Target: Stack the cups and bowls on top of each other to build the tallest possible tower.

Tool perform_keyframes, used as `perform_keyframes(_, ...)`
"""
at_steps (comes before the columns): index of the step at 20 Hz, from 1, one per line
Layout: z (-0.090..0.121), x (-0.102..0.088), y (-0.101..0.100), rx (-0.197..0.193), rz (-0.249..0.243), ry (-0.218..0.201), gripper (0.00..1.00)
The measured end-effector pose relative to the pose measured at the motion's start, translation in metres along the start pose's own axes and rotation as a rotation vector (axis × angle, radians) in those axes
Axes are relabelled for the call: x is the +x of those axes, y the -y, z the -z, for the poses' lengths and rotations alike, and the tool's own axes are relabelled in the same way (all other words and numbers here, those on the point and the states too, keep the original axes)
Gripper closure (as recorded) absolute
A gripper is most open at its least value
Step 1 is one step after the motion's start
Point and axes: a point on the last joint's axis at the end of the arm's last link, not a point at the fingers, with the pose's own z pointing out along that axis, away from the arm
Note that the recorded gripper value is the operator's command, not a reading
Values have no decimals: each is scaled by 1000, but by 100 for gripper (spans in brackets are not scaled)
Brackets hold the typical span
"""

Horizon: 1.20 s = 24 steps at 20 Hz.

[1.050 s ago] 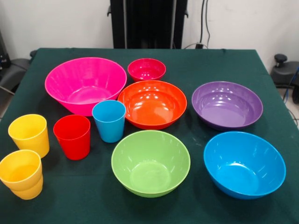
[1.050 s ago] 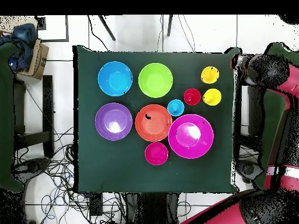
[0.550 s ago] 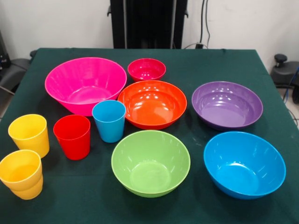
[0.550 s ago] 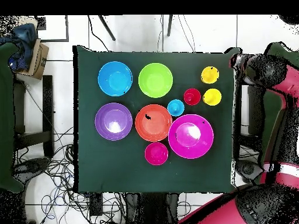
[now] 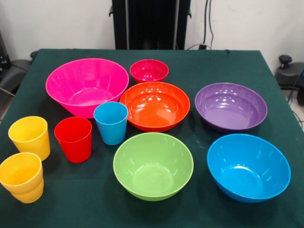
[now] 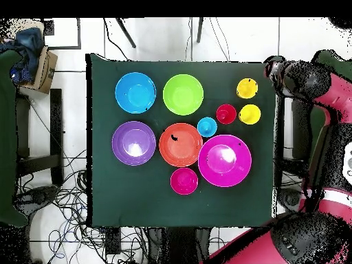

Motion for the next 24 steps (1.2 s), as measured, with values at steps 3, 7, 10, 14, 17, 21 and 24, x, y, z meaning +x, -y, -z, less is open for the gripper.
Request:
perform_keyframes(3, -1, -2, -11, -7, 9, 0, 0)
perform_keyframes(7, -3, -3, -26, -11, 25, -3, 0)
perform_keyframes(10, -6, -3, -40, -12, 43, -9, 0)
perform_keyframes(14, -8, -2, -53, -13, 60, -14, 0)
perform_keyframes(17, -10, -2, -59, -11, 69, -15, 0)
perform_keyframes(21, -13, 0, -62, -8, 74, -14, 0)
perform_keyframes(24, -16, 2, -62, -4, 76, -12, 0)
